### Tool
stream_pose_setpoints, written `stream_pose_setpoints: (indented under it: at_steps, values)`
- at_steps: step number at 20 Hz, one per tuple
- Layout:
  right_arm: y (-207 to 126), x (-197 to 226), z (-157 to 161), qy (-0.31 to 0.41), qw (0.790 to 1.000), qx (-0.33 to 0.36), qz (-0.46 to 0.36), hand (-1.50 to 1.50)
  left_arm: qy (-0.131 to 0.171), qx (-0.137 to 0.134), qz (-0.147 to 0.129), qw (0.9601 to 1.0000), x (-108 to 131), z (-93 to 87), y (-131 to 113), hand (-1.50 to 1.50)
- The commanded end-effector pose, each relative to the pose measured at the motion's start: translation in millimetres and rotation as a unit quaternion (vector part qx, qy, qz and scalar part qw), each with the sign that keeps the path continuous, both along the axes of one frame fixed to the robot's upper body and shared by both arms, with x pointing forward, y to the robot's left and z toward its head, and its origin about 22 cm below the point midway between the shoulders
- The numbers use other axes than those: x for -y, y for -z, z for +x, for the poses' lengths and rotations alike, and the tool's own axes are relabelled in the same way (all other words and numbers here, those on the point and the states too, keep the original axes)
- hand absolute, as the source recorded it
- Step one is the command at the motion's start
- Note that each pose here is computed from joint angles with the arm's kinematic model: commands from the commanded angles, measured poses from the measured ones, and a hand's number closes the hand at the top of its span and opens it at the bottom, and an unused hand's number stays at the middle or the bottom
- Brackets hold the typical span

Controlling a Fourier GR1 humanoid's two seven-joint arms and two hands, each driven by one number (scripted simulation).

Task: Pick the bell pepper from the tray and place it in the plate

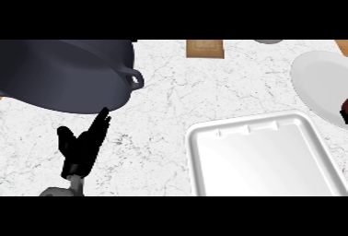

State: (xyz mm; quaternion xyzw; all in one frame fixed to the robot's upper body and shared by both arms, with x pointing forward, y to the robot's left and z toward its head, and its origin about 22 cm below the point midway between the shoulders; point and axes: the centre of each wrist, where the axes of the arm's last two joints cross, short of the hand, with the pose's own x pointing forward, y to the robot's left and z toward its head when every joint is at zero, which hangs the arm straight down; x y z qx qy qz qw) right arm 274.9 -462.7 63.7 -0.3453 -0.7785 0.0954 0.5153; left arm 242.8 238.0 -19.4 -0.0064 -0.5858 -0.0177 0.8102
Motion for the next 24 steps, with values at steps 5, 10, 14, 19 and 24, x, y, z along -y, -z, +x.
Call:
stream_pose_setpoints:
  at_steps: [5,10,14,19,24]
  values:
    - [-9,33,41,0.027,1.0,0.012,0.008,1.5,0.014,-0.024,0.003,0.9996,12,1.1,11,0.0]
    - [-13,26,62,0.036,0.999,0.022,0.005,1.5,0.024,-0.015,-0.001,0.9996,7,13.2,2,0.0]
    - [-8,44,45,0.077,0.985,-0.134,-0.081,-1.5,0.039,-0.016,0.001,0.9991,17,0.7,2,0.0]
    - [11,33,48,0.006,0.979,-0.191,-0.064,-1.5,0.045,-0.011,0.0,0.9989,24,3.7,4,0.0]
    - [4,27,59,-0.062,0.989,-0.137,-0.004,-1.5,0.034,-0.006,-0.004,0.9994,11,13.1,-3,0.0]
